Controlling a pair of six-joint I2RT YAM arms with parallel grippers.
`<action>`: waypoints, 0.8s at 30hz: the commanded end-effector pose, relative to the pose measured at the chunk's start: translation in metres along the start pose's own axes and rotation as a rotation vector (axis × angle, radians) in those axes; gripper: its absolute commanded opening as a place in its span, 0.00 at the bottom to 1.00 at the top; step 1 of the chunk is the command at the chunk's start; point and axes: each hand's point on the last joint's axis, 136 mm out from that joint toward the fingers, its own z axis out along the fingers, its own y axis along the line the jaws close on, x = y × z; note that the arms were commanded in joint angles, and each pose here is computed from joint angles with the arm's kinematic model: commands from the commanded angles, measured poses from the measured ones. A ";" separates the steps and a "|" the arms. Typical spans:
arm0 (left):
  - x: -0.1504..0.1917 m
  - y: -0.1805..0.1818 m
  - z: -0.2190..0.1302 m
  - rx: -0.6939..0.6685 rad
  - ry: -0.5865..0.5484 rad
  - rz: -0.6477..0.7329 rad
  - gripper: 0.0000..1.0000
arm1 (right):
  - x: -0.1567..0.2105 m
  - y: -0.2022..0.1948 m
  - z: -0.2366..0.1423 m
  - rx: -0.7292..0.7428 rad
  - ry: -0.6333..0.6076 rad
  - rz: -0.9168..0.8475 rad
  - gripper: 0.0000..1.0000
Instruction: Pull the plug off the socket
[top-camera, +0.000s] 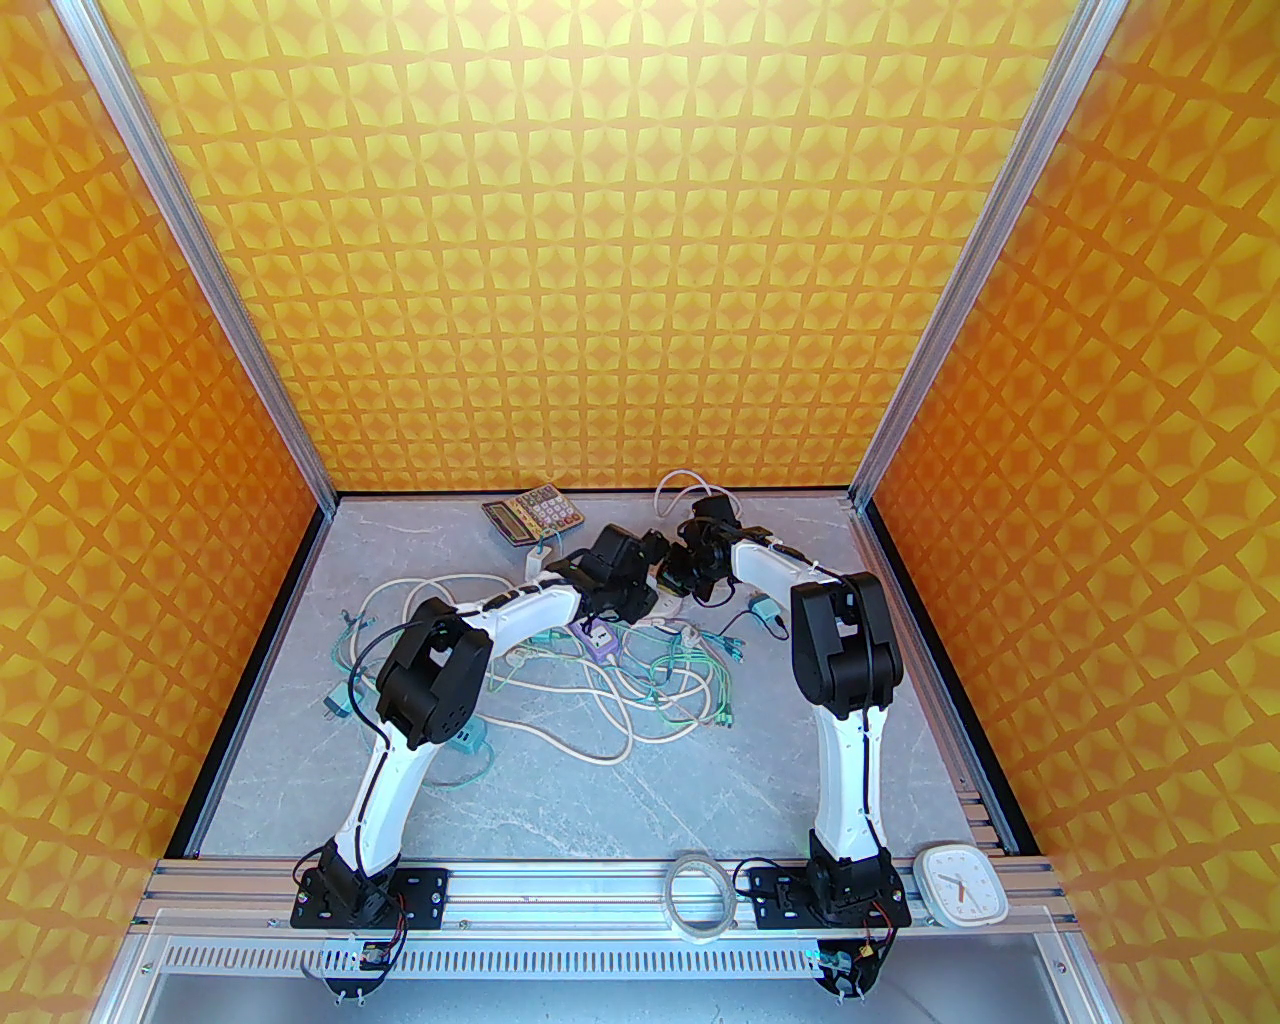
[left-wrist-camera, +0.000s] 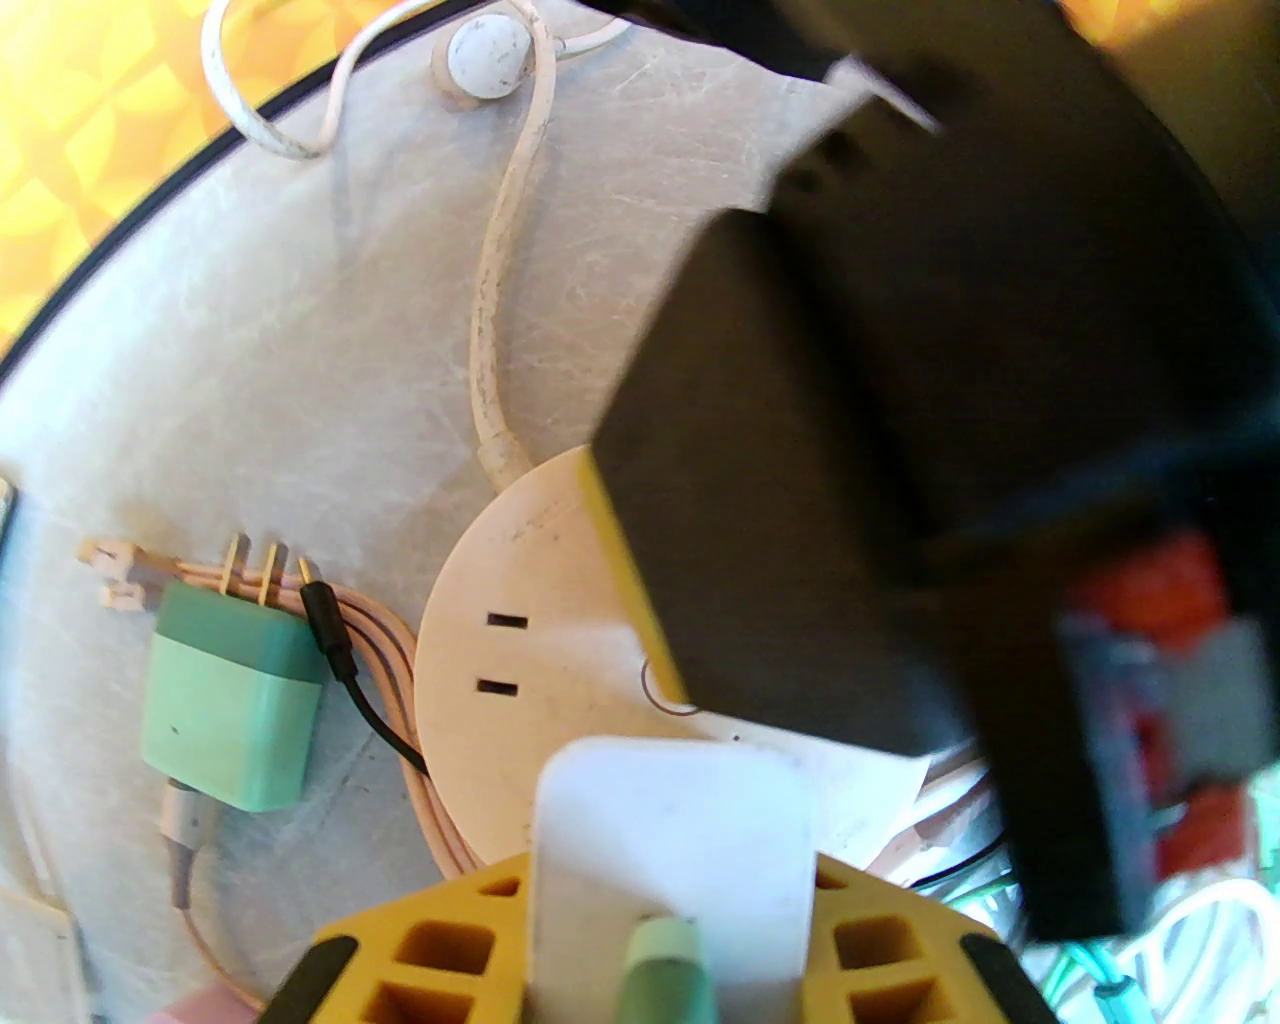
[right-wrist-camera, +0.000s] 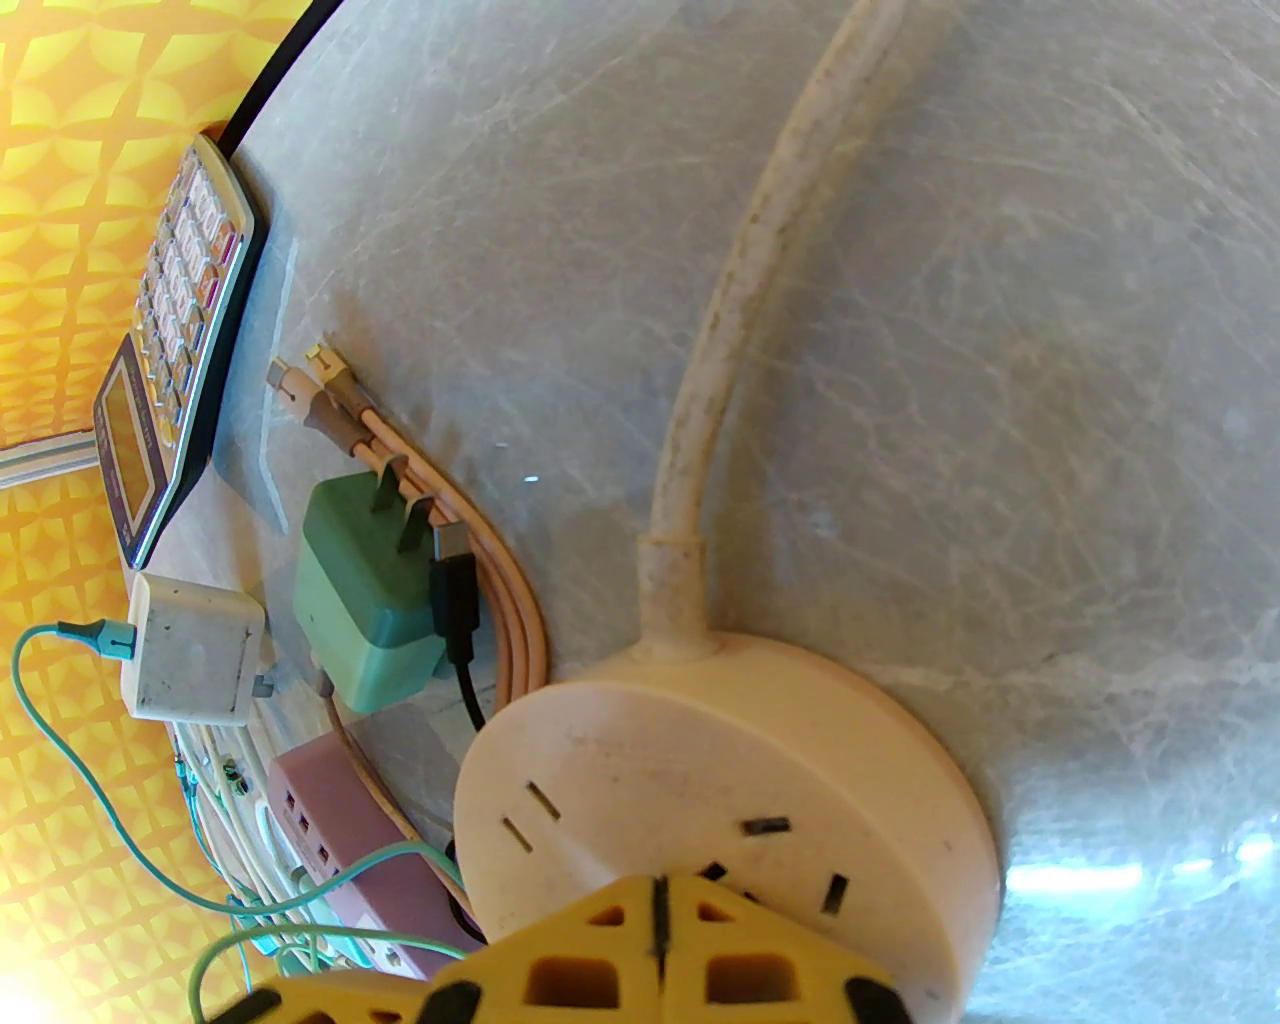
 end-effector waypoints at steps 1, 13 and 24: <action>-0.066 0.006 -0.043 0.050 -0.153 -0.042 0.00 | 0.055 -0.090 0.031 0.299 0.172 0.079 0.00; -0.049 -0.032 -0.014 -0.087 -0.060 0.209 0.00 | 0.052 -0.091 0.029 0.308 0.165 0.070 0.00; -0.040 -0.030 0.018 -0.064 -0.066 0.140 0.00 | 0.011 -0.035 -0.023 0.054 0.060 0.057 0.00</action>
